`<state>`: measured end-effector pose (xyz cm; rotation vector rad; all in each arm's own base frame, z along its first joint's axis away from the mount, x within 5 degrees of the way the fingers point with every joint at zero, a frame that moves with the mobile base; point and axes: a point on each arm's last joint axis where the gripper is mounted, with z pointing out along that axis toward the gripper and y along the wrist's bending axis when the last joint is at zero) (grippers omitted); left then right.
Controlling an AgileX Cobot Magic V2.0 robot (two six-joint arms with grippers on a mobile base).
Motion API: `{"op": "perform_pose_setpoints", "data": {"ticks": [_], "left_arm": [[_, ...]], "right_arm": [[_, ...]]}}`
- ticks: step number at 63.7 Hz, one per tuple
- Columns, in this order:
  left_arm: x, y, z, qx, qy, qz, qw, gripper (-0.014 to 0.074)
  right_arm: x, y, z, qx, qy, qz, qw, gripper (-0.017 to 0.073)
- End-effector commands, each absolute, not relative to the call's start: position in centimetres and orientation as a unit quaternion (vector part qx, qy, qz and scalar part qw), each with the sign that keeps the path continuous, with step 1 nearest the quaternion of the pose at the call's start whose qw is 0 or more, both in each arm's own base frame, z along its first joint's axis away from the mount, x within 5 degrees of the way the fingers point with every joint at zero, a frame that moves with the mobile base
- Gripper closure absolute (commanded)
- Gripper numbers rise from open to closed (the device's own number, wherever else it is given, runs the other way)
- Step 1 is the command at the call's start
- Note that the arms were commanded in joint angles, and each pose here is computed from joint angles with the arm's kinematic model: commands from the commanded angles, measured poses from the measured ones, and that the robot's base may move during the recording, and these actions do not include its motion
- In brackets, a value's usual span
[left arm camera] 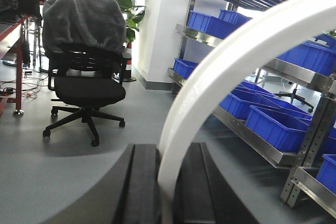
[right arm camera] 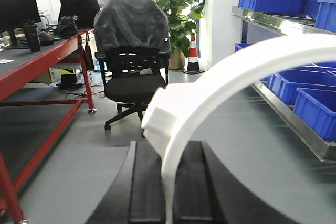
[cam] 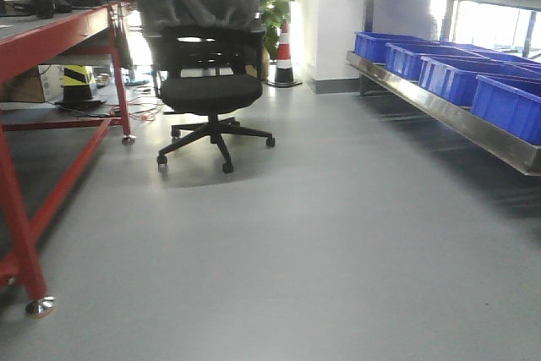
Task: Grab PVC pipe and place in blue bin
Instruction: 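Drive the base away from the table holding the pipe, then turn and drive the base up to the shelf of blue bins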
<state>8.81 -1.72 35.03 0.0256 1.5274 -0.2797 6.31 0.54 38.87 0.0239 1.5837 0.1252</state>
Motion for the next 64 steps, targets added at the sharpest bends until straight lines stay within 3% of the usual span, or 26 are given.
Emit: {"op": "perform_pose_setpoints", "data": {"ticks": [1, 64], "left_arm": [[8.69, -1.66, 35.38, 0.007, 0.678, -0.129, 0.724, 0.0705], [8.69, -1.66, 35.38, 0.007, 0.678, -0.129, 0.724, 0.0705]], "right_arm": [[6.2, 0.51, 39.18, 0.009, 0.699, 0.054, 0.713, 0.0727], [6.2, 0.51, 39.18, 0.009, 0.699, 0.054, 0.713, 0.0727]]}}
